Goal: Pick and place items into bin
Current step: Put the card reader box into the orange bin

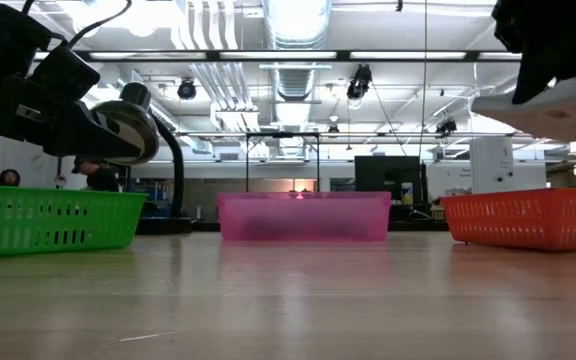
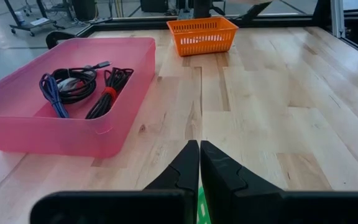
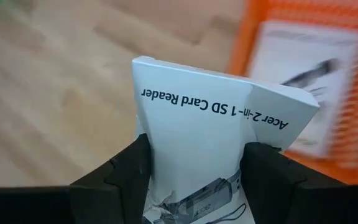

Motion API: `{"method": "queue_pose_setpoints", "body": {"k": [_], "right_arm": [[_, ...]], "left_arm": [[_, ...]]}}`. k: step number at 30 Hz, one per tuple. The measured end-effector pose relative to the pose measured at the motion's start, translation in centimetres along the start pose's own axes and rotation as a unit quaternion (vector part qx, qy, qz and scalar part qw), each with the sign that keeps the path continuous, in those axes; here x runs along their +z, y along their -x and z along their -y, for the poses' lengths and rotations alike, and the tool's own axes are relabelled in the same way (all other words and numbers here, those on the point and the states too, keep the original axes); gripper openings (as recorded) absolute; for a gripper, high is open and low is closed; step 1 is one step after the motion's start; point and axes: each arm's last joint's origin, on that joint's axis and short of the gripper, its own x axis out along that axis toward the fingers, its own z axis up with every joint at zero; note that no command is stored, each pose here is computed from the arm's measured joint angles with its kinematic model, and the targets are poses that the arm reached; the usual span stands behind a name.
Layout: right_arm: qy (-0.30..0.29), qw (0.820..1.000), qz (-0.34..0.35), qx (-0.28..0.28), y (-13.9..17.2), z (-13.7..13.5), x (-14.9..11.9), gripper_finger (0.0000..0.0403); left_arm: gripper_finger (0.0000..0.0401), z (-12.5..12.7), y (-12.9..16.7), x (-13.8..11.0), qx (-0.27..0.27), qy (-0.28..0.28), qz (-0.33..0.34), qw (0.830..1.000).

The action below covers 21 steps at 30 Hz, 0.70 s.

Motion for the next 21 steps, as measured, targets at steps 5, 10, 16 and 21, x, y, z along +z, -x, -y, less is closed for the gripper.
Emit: {"method": "queue_pose_setpoints", "body": {"k": [5,10,16,21], "right_arm": [[0.014,0.999,0.016,-0.042,-0.1,1.0,1.9,0.0196],[0.041,0.996,0.029,-0.069,-0.9,1.3,4.1,0.0196],[0.056,0.993,0.016,-0.100,-1.9,2.2,6.1,0.0196],[0.048,0.991,-0.013,-0.121,-3.0,3.5,6.6,0.0196]], "left_arm": [[0.0000,0.0,0.0,0.0,0.000,0.000,-0.001,1.000],[0.0000,0.0,0.0,0.0,0.000,0.000,-0.001,1.000],[0.0000,0.0,0.0,0.0,0.000,0.000,-0.001,1.000],[0.0000,0.0,0.0,0.0,0.000,-0.001,-0.002,1.000]]}}
